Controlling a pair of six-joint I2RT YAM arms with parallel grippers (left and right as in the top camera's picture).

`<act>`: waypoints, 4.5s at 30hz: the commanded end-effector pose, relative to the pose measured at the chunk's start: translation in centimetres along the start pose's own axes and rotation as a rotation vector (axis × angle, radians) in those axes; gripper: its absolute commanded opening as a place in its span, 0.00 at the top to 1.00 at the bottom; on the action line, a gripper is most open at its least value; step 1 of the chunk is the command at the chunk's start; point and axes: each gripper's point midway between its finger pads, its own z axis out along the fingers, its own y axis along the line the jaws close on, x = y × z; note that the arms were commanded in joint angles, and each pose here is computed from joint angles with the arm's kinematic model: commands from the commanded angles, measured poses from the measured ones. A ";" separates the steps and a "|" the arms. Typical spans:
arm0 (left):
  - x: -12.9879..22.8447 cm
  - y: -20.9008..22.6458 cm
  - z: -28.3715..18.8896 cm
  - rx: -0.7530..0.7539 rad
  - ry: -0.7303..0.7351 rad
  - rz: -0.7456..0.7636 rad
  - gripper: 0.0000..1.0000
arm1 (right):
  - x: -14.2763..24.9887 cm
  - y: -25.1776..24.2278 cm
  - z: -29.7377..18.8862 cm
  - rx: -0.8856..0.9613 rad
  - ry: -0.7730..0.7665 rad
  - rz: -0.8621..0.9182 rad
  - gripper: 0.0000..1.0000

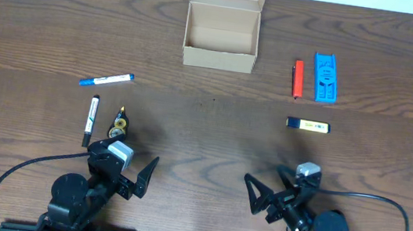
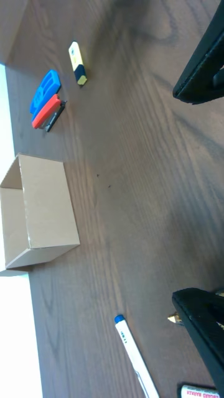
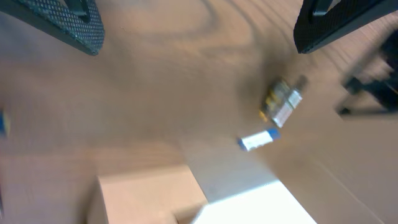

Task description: Pack container

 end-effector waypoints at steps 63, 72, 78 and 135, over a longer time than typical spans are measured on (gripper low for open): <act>0.9 0.0 0.3 0.005 0.017 -0.018 0.05 | -16.0 -9.6 24.3 0.655 0.569 0.025 0.99; 0.9 0.0 0.3 0.005 0.017 -0.018 0.05 | -14.7 -5.8 17.4 0.697 0.682 -0.001 0.99; 0.9 0.0 0.2 0.005 0.017 -0.017 0.05 | -10.7 -5.0 15.5 0.734 0.648 -0.056 0.98; 0.9 0.0 0.3 0.005 0.017 -0.018 0.05 | -14.9 -11.1 7.7 0.804 0.338 -0.199 0.01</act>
